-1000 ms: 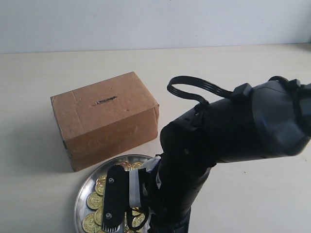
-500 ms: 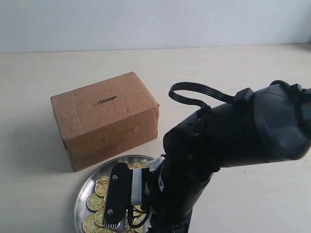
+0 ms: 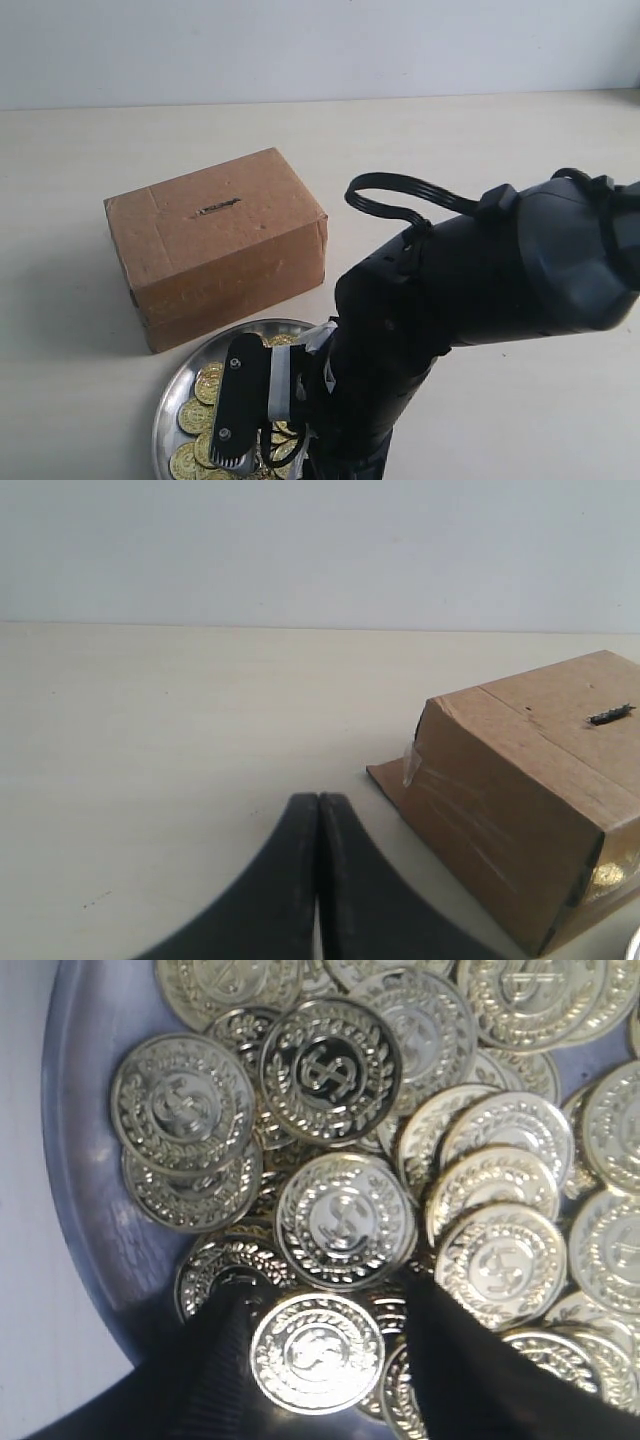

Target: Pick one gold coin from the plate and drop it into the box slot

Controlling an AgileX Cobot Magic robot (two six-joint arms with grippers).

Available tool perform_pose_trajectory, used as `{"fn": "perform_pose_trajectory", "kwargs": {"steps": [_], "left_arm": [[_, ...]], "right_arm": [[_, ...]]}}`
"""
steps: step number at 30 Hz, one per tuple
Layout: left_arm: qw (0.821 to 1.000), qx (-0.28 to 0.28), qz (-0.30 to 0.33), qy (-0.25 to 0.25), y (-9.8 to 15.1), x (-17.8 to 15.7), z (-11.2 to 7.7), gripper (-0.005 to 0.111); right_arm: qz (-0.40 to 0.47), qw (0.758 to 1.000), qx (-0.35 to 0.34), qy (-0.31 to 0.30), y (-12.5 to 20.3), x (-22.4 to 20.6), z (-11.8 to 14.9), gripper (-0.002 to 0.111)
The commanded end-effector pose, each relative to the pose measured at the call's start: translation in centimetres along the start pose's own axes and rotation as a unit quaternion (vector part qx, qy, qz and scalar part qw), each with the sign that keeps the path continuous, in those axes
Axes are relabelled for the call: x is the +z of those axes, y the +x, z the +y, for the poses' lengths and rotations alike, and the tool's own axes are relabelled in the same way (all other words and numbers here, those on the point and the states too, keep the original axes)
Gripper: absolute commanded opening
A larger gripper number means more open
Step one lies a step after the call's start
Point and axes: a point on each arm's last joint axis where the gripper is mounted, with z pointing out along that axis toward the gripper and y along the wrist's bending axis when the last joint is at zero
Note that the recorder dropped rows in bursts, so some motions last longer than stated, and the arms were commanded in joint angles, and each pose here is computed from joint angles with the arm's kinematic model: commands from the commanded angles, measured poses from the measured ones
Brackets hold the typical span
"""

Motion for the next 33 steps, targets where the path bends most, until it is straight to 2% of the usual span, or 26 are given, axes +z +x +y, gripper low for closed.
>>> {"fn": "perform_pose_trajectory", "kwargs": {"steps": [1,4,15,26,32,33], "left_arm": [[1.0,0.001,-0.002,0.001,0.0,0.0,0.0,0.0],[1.0,0.001,-0.002,0.001,0.0,0.0,0.0,0.0],[1.0,0.001,-0.002,0.001,0.0,0.0,0.0,0.0],[1.0,0.001,-0.002,0.001,0.0,0.0,0.0,0.0],[1.0,0.01,-0.008,-0.004,-0.1,0.0,0.1,0.0],[0.999,-0.027,-0.022,0.001,-0.3,0.0,0.0,0.0]], "right_arm": [[0.015,1.0,0.001,-0.01,0.3,0.6,0.1,0.034],[0.015,1.0,0.001,-0.01,0.3,0.6,0.2,0.028],[-0.03,0.999,-0.002,0.013,-0.3,-2.6,0.4,0.028],[-0.112,0.993,0.011,0.018,-4.5,-7.6,-0.6,0.028],[-0.106,0.994,0.007,0.006,-4.8,-8.2,-0.6,0.028],[-0.105,0.994,0.007,0.006,-4.8,-8.2,-0.6,0.028]]}}
